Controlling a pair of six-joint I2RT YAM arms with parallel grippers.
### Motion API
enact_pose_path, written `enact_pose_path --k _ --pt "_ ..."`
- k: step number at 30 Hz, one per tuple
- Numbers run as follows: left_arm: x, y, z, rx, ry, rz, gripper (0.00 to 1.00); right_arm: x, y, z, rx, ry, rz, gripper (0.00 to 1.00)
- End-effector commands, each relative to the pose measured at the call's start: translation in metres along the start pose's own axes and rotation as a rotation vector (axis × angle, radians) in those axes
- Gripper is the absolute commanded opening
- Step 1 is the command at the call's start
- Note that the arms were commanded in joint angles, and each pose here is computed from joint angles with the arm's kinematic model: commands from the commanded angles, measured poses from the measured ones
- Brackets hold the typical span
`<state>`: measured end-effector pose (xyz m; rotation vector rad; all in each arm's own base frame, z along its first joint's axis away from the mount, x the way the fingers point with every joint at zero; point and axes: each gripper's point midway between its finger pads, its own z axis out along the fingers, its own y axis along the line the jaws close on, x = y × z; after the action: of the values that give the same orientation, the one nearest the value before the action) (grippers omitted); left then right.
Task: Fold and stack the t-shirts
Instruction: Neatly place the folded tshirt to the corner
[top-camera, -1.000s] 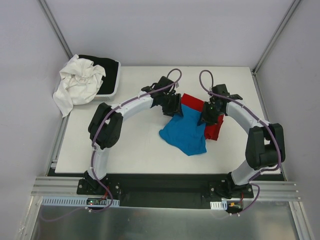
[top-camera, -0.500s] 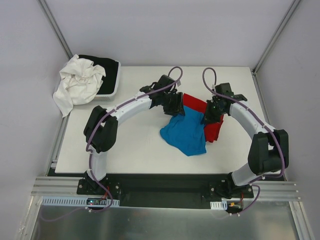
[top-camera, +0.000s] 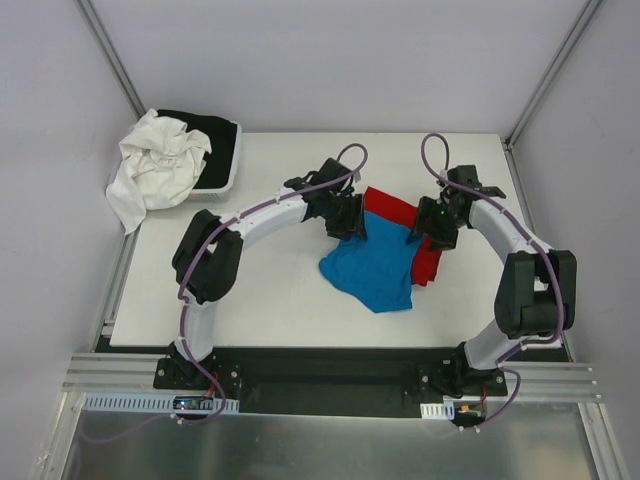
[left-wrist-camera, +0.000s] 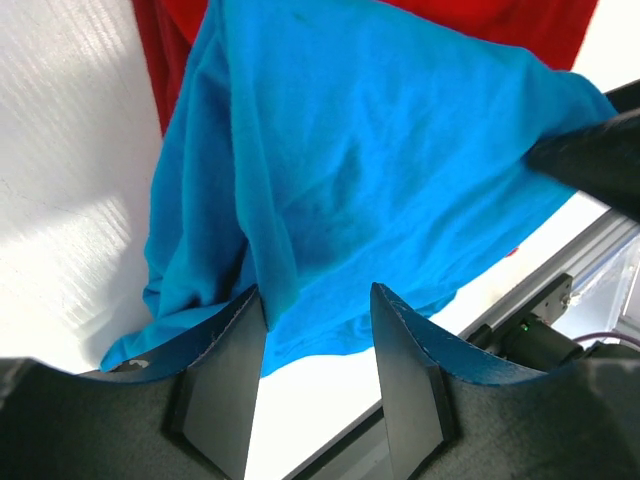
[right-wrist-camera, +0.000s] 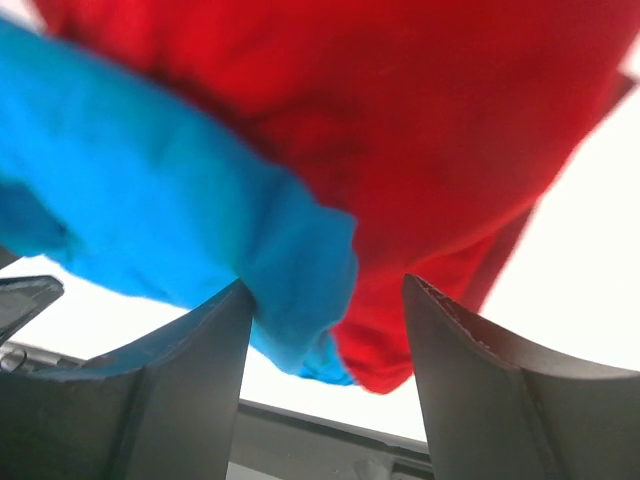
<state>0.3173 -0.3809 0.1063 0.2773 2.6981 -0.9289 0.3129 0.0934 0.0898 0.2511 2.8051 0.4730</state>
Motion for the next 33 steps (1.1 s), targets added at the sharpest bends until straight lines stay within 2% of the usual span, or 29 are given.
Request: enact_pose_path --k 1,13,25,27,28,29,30,31,33 --pt "-0.011 0.008 0.005 -0.015 -0.012 -0.009 0.45 -0.021 -0.010 -0.004 0.010 -0.024 -0.009 0.64" --pt "-0.025 0.003 0.018 0.003 -0.016 -0.035 0.45 -0.037 0.019 0.002 -0.084 -0.041 -0.002 0.63" --pt "-0.025 0.011 0.034 -0.002 0.007 -0.044 0.45 0.001 0.035 0.022 -0.116 0.011 -0.017 0.61" --pt "-0.023 0.014 0.040 -0.004 0.020 -0.052 0.45 0.006 0.033 0.023 -0.112 0.019 -0.022 0.55" --pt "-0.021 0.015 0.042 -0.006 0.025 -0.056 0.44 0.008 0.034 0.024 -0.113 0.023 -0.025 0.47" --pt "-0.019 0.016 0.044 -0.004 0.030 -0.057 0.44 0.008 0.034 0.024 -0.114 0.024 -0.027 0.22" --pt "-0.018 0.015 0.043 -0.003 0.033 -0.059 0.44 0.009 0.034 0.023 -0.114 0.023 -0.028 0.09" --pt "-0.018 0.016 0.043 -0.004 0.035 -0.060 0.44 0.011 0.033 0.022 -0.107 0.026 -0.027 0.01" --pt "-0.018 0.013 0.038 -0.002 0.026 -0.051 0.44 0.010 0.033 0.020 -0.108 0.019 -0.025 0.01"
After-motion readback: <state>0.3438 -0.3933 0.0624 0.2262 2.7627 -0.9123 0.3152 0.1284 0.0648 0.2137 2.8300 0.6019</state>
